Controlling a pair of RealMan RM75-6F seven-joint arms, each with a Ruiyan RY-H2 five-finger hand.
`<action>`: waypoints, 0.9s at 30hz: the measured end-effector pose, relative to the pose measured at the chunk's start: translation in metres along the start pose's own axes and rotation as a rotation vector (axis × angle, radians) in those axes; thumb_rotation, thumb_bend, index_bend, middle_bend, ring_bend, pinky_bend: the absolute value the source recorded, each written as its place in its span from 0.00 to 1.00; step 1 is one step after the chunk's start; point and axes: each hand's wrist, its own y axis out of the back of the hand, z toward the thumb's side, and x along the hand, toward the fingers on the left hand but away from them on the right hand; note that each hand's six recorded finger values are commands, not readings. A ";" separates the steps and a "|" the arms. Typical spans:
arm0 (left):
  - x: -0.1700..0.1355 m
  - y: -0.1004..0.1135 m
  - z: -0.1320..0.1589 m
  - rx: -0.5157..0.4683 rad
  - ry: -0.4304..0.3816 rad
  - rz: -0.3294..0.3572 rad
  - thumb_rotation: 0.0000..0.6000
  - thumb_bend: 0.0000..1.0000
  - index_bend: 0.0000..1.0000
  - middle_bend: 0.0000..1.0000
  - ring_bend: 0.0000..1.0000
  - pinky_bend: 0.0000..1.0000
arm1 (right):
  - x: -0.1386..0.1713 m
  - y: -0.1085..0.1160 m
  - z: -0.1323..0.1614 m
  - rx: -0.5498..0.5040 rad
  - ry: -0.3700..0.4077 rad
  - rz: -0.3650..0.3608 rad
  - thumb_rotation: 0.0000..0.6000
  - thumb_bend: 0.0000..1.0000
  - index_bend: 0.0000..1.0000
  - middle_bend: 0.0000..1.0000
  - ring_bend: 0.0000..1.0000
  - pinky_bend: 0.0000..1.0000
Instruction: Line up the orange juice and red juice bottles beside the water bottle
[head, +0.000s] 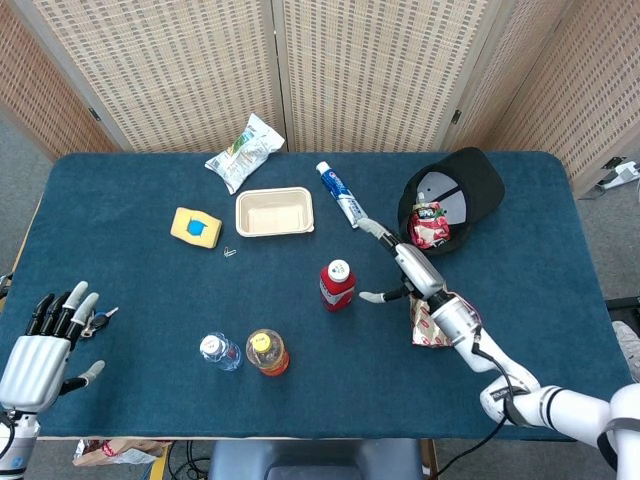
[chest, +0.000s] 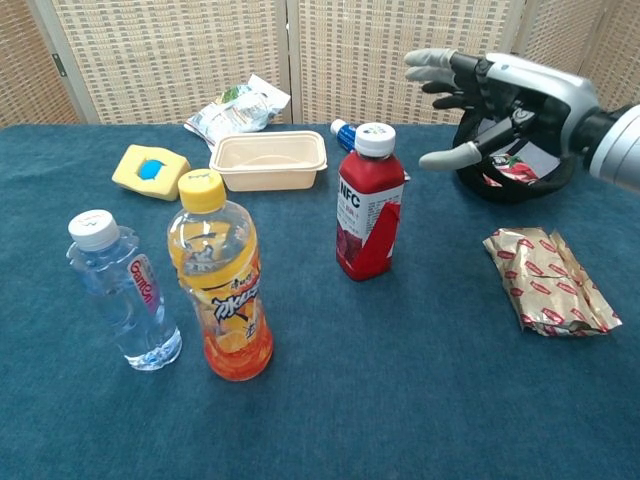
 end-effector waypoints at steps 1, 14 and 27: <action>-0.001 0.000 -0.001 0.001 0.004 0.001 1.00 0.13 0.06 0.00 0.01 0.00 | -0.001 -0.004 -0.003 -0.015 -0.006 0.005 1.00 0.00 0.00 0.05 0.00 0.07; -0.004 0.003 -0.005 0.004 0.022 0.011 1.00 0.13 0.06 0.00 0.01 0.00 | -0.020 -0.057 -0.024 -0.162 -0.031 0.072 1.00 0.00 0.00 0.11 0.01 0.07; -0.006 0.002 -0.010 0.005 0.038 0.011 1.00 0.13 0.06 0.00 0.01 0.00 | -0.037 -0.075 -0.034 -0.199 -0.053 0.068 1.00 0.13 0.20 0.27 0.14 0.16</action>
